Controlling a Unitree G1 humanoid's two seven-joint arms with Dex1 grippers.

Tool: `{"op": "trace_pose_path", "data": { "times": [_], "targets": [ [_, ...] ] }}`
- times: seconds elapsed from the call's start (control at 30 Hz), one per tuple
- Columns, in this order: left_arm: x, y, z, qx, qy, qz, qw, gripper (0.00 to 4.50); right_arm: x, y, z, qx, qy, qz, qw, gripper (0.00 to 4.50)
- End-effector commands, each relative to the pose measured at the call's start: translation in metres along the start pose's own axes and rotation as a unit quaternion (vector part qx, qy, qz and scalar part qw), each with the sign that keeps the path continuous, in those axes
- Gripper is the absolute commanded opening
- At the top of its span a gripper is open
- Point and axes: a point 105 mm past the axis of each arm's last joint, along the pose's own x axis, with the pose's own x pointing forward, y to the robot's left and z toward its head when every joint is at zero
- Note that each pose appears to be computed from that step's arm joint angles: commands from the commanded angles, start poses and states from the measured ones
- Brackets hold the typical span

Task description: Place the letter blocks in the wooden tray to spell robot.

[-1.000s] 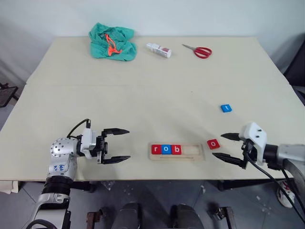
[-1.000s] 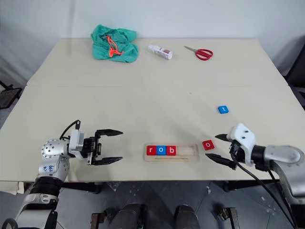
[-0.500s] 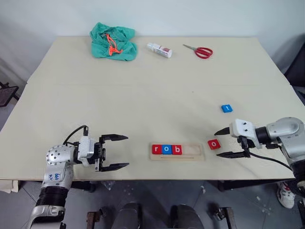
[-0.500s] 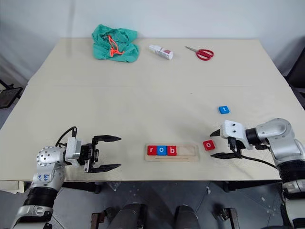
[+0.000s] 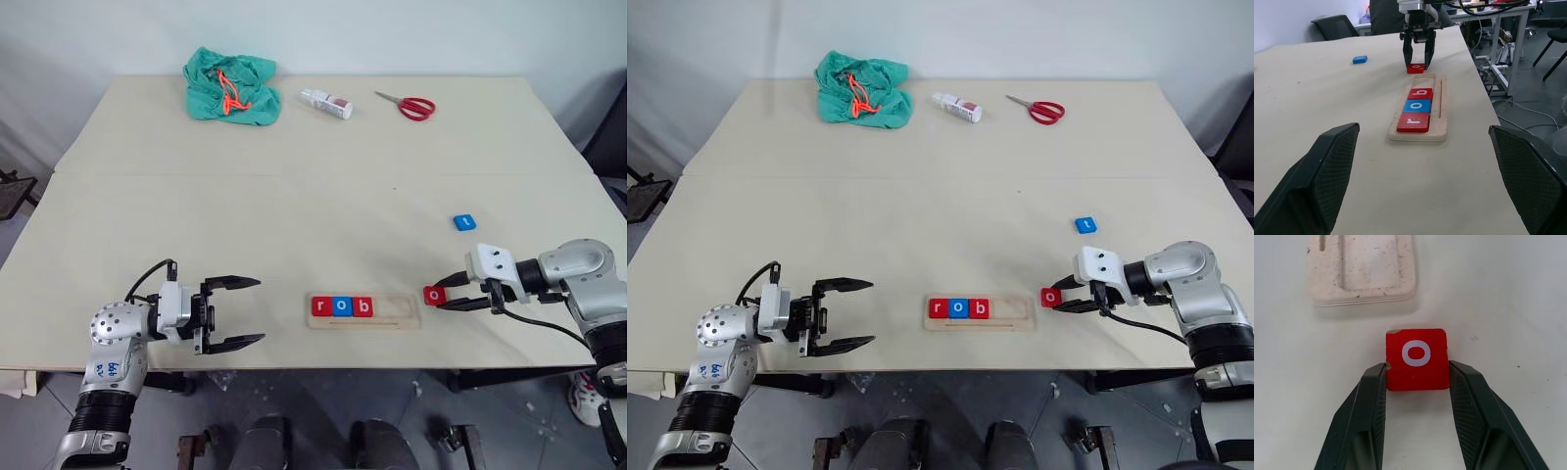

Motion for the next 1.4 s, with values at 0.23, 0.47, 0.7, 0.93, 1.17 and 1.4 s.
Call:
{"op": "trace_pose_path", "data": {
  "times": [0.23, 0.47, 0.7, 0.93, 1.17, 1.4],
  "targets": [
    [0.002, 0.008, 0.005, 0.013, -0.010, -0.019, 1.000, 4.50, 0.008, 0.025, 0.072, 0.025, -0.092, -0.007, 0.995, 1.44],
    [0.006, 0.015, 0.006, 0.021, -0.015, -0.016, 1.000, 4.50, 0.032, 0.038, 0.066, 0.020, -0.067, 0.016, 0.997, 1.44],
    [0.003, 0.009, 0.005, 0.020, -0.012, -0.009, 1.000, 4.50, 0.041, 0.035, 0.063, 0.016, -0.062, 0.022, 0.998, 1.44],
    [0.001, 0.007, 0.005, 0.019, -0.010, 0.000, 1.000, 4.50, 0.045, 0.037, 0.057, 0.011, -0.052, 0.037, 0.998, 2.21],
    [0.001, 0.007, 0.005, 0.020, -0.010, 0.002, 1.000, 4.50, 0.040, 0.035, 0.065, 0.009, -0.061, 0.024, 0.998, 4.47],
    [0.003, 0.009, 0.003, 0.019, -0.011, 0.002, 1.000, 4.50, 0.023, 0.037, 0.065, 0.045, -0.074, -0.010, 0.996, 4.47]
  ]
}}
